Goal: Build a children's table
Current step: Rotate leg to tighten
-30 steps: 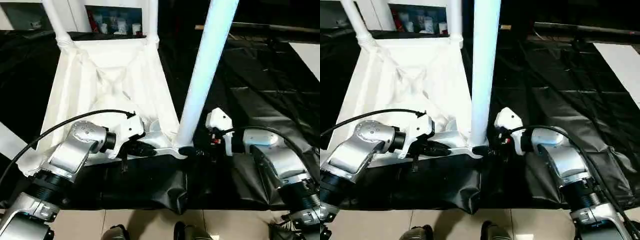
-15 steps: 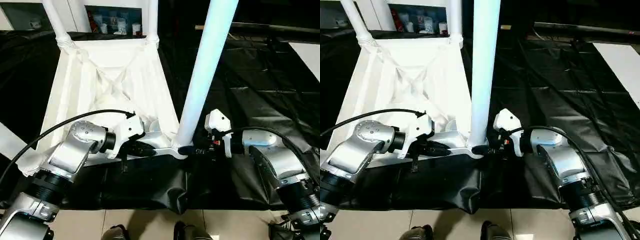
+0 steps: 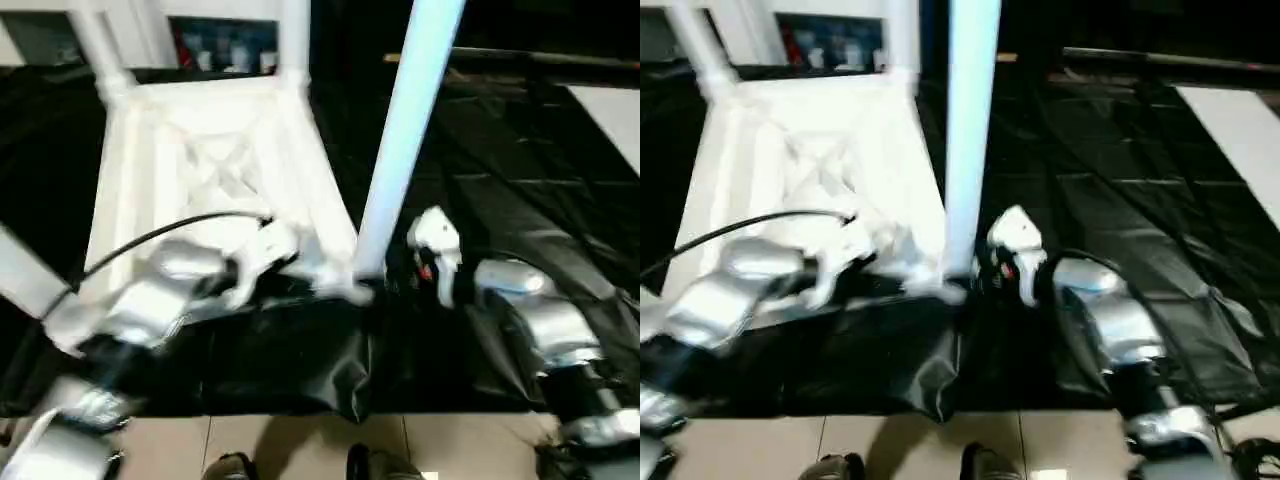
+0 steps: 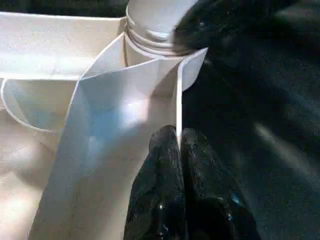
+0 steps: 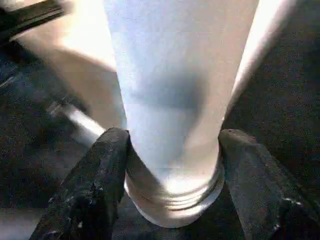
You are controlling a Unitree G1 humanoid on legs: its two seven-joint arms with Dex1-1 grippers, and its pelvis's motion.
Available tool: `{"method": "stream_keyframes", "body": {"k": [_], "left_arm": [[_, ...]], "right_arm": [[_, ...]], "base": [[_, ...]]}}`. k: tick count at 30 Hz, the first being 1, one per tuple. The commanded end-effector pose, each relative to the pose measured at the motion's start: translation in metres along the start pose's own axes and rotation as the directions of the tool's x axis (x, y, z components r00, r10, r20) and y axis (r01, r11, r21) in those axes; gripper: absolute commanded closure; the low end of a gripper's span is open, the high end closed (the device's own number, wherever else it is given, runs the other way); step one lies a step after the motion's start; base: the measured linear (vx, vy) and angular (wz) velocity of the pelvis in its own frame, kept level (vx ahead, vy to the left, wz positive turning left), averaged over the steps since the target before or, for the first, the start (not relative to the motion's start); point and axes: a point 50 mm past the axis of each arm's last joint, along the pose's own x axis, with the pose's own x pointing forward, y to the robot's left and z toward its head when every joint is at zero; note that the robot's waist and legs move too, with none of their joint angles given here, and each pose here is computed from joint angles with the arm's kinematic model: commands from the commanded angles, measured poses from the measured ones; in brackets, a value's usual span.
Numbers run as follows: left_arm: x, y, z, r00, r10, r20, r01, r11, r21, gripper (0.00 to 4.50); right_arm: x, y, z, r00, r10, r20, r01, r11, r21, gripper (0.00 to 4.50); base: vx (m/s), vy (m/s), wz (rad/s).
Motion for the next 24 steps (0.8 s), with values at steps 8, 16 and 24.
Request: {"method": "stream_keyframes", "body": {"k": [8,16,24], "left_arm": [[0.045,-0.001,0.009,0.985,0.148,-0.083,-0.154,0.986,-0.068,4.5],[0.044,0.002,0.006,0.982,0.147,-0.116,-0.151,0.988,-0.031,4.5],[0.029,0.002,-0.008,0.988,0.08,-0.134,-0.083,0.996,-0.017,4.5]], "right_arm": [[0.04,0.006,-0.021,0.906,-0.403,-0.129,0.422,0.887,0.186,2.06],[0.054,0.021,-0.008,0.938,-0.344,-0.046,0.347,0.931,0.114,1.5],[0.035,0.003,0.007,0.965,-0.259,0.029,0.258,0.965,0.037,0.73]], "base": [[0.0,0.0,0.0],[0.0,0.0,0.0],[0.0,0.0,0.0]]}}
